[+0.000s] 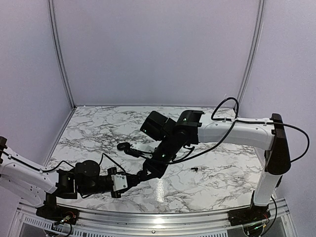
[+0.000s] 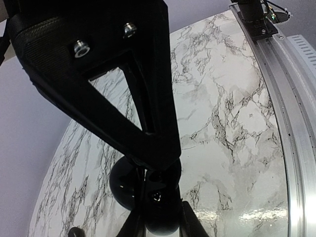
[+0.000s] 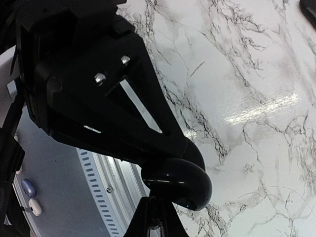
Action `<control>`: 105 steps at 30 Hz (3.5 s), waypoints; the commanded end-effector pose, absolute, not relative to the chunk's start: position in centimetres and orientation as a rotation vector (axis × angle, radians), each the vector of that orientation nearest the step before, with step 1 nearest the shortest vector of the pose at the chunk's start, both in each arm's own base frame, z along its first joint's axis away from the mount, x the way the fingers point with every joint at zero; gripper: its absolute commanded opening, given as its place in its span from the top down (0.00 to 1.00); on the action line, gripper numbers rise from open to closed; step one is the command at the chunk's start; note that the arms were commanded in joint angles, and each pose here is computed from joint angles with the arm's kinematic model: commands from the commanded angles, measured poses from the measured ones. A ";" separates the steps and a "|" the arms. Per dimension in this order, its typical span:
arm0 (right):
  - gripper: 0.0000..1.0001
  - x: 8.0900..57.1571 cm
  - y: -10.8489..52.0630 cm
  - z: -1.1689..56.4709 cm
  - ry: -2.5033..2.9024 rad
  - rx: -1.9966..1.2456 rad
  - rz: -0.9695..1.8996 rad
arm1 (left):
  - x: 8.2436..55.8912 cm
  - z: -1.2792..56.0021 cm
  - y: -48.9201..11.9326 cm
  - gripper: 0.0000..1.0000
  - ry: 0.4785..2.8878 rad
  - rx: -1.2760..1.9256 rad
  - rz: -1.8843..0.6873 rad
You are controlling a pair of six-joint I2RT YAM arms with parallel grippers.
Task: Insert the wireless bluetooth earbuds into the charging case
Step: Insert the left earbud into the left side groove of the charging case, then adjust the left earbud in the left side groove of the charging case.
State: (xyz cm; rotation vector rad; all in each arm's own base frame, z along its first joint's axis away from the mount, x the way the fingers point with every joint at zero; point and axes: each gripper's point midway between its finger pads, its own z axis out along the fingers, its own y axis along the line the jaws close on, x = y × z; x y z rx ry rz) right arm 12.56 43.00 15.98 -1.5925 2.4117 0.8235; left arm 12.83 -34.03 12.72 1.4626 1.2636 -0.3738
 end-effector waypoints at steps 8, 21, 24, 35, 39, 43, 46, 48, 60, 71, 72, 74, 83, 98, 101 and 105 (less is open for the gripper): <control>0.92 14.0 45.0 18.6 2.300 -1.535 0.831 | 11.8 16.7 -35.5 1.00 1.179 1.382 -0.503; 0.87 13.6 45.6 21.0 2.208 -1.517 0.922 | 11.9 18.7 -35.0 1.00 1.157 1.297 -0.564; 0.87 13.5 45.7 21.3 2.195 -1.517 0.935 | 11.9 18.9 -35.1 1.00 1.155 1.288 -0.575; 0.80 12.9 46.3 23.7 2.092 -1.513 1.030 | 11.7 19.8 -34.7 1.00 1.143 1.253 -0.605; 0.74 12.7 46.3 24.4 2.063 -1.515 1.046 | 11.6 19.9 -34.7 1.00 1.141 1.250 -0.620; 0.66 12.6 46.4 25.1 2.030 -1.508 1.067 | 11.5 19.9 -34.7 1.00 1.140 1.250 -0.629; 0.61 12.5 46.4 25.5 2.014 -1.509 1.081 | 11.5 20.0 -34.6 1.00 1.141 1.244 -0.636; 0.59 12.5 46.5 25.7 2.003 -1.505 1.082 | 11.5 20.0 -34.5 1.00 1.141 1.242 -0.637; 0.54 12.8 46.7 26.9 1.956 -1.488 1.083 | 9.8 19.8 -34.9 1.00 1.103 1.299 -0.740; 0.55 13.0 46.0 28.3 1.898 -1.477 1.055 | 10.2 20.4 -34.5 1.00 1.122 1.263 -0.774; 0.55 13.0 45.8 28.6 1.886 -1.473 1.053 | 10.4 20.5 -34.5 1.00 1.128 1.253 -0.777; 0.55 13.1 45.4 29.4 1.860 -1.459 1.041 | 10.8 20.6 -34.3 1.00 1.150 1.226 -0.783; 0.64 12.3 44.3 30.2 1.788 -1.442 1.054 | 13.3 22.0 -33.2 1.00 1.234 1.073 -0.816; 0.69 13.3 46.5 28.5 1.772 -1.431 0.812 | 14.3 22.9 -33.2 1.00 1.278 0.997 -0.847; 0.69 13.6 46.7 27.8 1.783 -1.430 0.789 | 14.3 23.0 -33.2 1.00 1.276 0.995 -0.844; 0.69 13.5 47.1 27.3 1.788 -1.442 0.798 | 14.3 23.0 -33.1 1.00 1.276 0.995 -0.842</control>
